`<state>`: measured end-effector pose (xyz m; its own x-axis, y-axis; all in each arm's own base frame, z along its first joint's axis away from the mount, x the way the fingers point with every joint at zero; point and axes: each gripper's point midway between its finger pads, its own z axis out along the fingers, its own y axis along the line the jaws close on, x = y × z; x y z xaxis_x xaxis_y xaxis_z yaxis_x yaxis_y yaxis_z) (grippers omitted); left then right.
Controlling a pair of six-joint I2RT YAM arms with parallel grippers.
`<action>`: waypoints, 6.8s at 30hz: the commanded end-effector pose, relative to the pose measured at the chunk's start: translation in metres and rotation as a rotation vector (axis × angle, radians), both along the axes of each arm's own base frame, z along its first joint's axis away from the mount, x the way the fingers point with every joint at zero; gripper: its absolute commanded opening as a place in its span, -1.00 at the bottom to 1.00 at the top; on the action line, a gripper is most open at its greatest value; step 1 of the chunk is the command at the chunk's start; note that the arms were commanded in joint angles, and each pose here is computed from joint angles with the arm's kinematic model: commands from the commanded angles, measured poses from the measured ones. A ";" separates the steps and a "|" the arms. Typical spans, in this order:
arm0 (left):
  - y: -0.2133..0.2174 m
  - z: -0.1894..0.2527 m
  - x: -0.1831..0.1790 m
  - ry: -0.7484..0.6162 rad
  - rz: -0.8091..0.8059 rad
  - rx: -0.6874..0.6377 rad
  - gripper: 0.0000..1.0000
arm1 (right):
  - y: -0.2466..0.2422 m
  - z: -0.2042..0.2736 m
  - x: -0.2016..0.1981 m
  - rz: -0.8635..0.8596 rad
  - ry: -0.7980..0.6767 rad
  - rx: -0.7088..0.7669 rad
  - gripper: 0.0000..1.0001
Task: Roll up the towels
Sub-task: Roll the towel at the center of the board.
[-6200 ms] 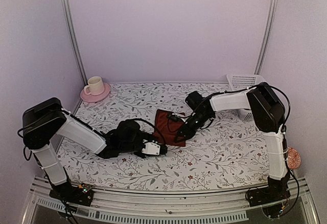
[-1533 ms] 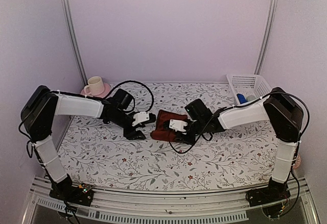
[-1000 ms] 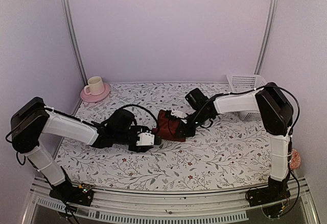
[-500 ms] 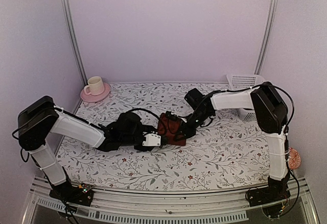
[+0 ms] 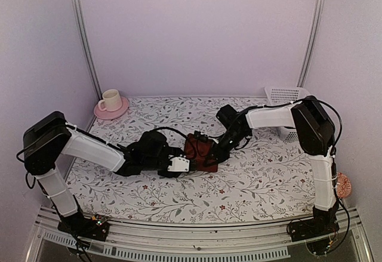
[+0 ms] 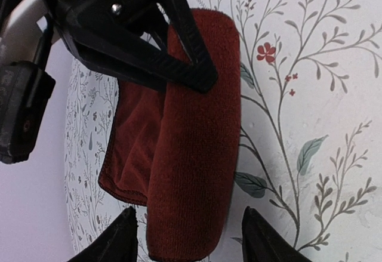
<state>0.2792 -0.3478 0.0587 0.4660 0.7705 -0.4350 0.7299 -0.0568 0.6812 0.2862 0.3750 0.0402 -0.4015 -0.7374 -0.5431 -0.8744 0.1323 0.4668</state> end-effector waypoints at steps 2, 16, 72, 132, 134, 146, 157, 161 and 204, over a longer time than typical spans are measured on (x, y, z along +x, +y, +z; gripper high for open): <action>-0.007 -0.011 -0.006 0.036 -0.029 0.025 0.20 | -0.008 -0.014 -0.005 -0.007 0.064 -0.039 -0.56; -0.008 -0.031 0.006 0.037 -0.002 0.098 -0.36 | -0.010 -0.015 -0.003 -0.009 0.065 -0.042 -0.55; 0.007 -0.073 0.008 1.101 0.130 0.273 -0.83 | -0.003 0.028 -0.005 0.072 -1.170 -0.047 0.33; -0.007 0.023 0.002 0.143 0.007 -0.045 0.19 | -0.011 -0.006 -0.025 0.010 -0.129 -0.023 -0.42; -0.010 0.022 0.000 0.139 -0.002 -0.042 0.19 | -0.015 -0.011 -0.022 -0.018 -0.096 -0.033 -0.42; -0.025 -0.004 -0.003 0.079 -0.003 0.039 0.17 | -0.024 -0.026 -0.001 -0.089 0.026 -0.049 -0.40; -0.027 -0.015 0.006 0.048 0.015 0.077 0.14 | -0.024 -0.034 0.007 -0.094 0.028 -0.069 -0.39; -0.025 -0.024 0.007 0.046 0.014 0.105 0.11 | -0.025 -0.035 0.009 -0.095 0.031 -0.069 -0.39; -0.008 -0.058 -0.031 0.957 0.158 0.368 -0.64 | -0.044 0.036 -0.060 0.070 -0.918 0.082 0.40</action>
<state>0.2725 -0.3750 0.0270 0.0406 0.9243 -0.3796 0.9988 -0.0486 -0.0116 0.2198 0.3167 0.0669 0.0944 -0.7102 -0.6976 -0.9686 0.0965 -0.2293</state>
